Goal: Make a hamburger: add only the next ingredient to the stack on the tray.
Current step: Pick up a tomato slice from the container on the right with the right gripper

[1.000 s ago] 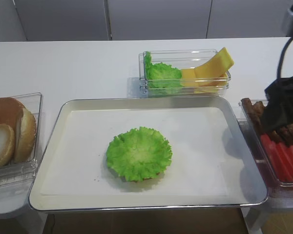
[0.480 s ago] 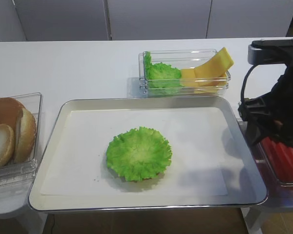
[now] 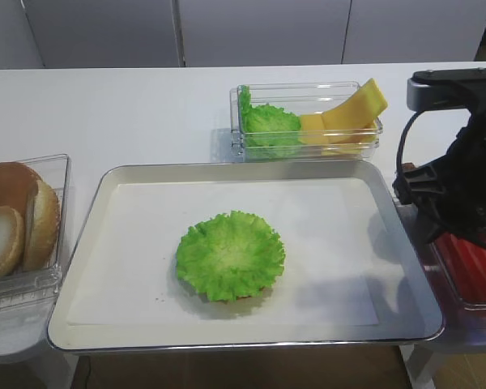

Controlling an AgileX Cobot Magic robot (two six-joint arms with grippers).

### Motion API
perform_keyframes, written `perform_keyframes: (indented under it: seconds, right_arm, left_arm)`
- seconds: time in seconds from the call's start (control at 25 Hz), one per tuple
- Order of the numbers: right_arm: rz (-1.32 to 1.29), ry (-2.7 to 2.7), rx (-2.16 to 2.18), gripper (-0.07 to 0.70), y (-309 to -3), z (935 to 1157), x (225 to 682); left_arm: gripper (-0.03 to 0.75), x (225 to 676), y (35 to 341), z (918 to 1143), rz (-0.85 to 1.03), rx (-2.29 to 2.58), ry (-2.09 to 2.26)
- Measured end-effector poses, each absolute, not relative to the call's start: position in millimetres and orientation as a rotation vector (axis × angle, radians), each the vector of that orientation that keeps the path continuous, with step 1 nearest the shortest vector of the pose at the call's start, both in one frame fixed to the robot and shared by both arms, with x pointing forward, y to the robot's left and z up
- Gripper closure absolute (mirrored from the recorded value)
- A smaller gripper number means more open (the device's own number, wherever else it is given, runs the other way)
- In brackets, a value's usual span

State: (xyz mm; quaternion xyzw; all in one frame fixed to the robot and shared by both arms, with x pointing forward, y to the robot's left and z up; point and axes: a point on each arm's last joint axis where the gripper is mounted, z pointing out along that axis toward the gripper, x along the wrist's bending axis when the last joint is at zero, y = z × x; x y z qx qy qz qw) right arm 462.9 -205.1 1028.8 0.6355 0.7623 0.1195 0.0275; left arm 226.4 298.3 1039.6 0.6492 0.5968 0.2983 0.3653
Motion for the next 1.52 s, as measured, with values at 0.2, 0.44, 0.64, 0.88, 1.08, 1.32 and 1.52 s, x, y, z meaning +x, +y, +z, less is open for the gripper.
perform_keyframes:
  seconds: [0.2, 0.44, 0.64, 0.88, 1.08, 1.32, 1.52]
  right_arm:
    - [0.373, 2.357, 1.954, 0.292, -205.0, 1028.9, 463.2]
    - [0.35, 2.365, 1.962, 0.292, -204.0, 1024.0, 465.9]
    - [0.326, 2.375, 1.968, 0.298, -203.2, 1019.3, 468.0]
    - [0.326, 2.375, 1.968, 0.437, -203.2, 1019.3, 468.0]
    - [0.332, 2.377, 1.979, 0.528, -202.5, 1019.3, 467.6]
    - [0.344, 2.378, 1.995, 0.56, -201.3, 1019.5, 467.2]
    - [0.349, 2.377, 1.996, 0.56, -201.3, 1020.2, 466.9]
  left_arm:
    - [0.314, 226.4, 298.3, 1039.6, 0.767, 1.669, 1.535]
    - [0.314, 226.4, 298.3, 1039.6, 0.767, 1.669, 1.535]
    - [0.314, 226.4, 298.3, 1039.6, 0.767, 1.669, 1.535]
    - [0.314, 226.4, 298.3, 1039.6, 0.767, 1.669, 1.535]
    - [0.314, 226.4, 298.3, 1039.6, 0.767, 1.669, 1.535]
    - [0.314, 226.4, 298.3, 1039.6, 0.767, 1.669, 1.535]
    - [0.314, 226.4, 298.3, 1039.6, 0.767, 1.669, 1.535]
